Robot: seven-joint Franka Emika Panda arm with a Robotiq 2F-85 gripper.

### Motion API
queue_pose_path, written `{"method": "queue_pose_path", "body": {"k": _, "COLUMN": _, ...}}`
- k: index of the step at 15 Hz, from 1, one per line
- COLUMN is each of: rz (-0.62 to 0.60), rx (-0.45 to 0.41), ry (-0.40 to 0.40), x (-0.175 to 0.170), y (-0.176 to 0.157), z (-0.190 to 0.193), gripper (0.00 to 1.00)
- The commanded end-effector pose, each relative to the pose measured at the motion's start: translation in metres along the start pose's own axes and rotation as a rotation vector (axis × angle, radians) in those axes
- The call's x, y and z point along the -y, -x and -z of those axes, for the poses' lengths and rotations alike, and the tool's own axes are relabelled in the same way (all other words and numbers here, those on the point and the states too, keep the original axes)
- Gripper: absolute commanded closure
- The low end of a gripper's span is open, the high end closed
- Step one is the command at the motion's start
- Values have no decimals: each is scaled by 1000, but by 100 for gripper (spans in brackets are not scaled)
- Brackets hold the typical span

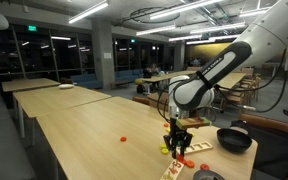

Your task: Put the orange ring on the object

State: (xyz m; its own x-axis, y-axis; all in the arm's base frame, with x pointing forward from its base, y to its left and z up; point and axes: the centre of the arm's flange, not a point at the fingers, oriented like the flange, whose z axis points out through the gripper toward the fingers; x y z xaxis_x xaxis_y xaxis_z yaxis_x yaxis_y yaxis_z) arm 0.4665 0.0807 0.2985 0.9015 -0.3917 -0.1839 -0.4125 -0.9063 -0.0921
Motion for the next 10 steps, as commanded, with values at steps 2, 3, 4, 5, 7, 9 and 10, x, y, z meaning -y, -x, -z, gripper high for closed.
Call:
{"method": "queue_pose_path", "body": {"k": 2, "rz": 8, "rx": -27, "ry": 18, "x": 6, "y": 14, "z": 3, "gripper": 76}}
{"method": "queue_pose_path", "body": {"k": 3, "rz": 8, "rx": -30, "ry": 18, "x": 7, "y": 13, "z": 4, "gripper": 76}}
{"method": "queue_pose_path", "body": {"k": 4, "rz": 10, "rx": -32, "ry": 20, "x": 7, "y": 13, "z": 5, "gripper": 76}}
{"method": "queue_pose_path", "body": {"k": 5, "rz": 10, "rx": -39, "ry": 20, "x": 7, "y": 13, "z": 8, "gripper": 76}}
{"method": "queue_pose_path", "body": {"k": 7, "rz": 9, "rx": -49, "ry": 19, "x": 6, "y": 12, "z": 12, "gripper": 76}}
{"method": "queue_pose_path", "body": {"k": 9, "rz": 8, "rx": -58, "ry": 16, "x": 4, "y": 10, "z": 15, "gripper": 76}}
{"method": "queue_pose_path", "body": {"k": 10, "rz": 7, "rx": -62, "ry": 15, "x": 4, "y": 10, "z": 15, "gripper": 76}}
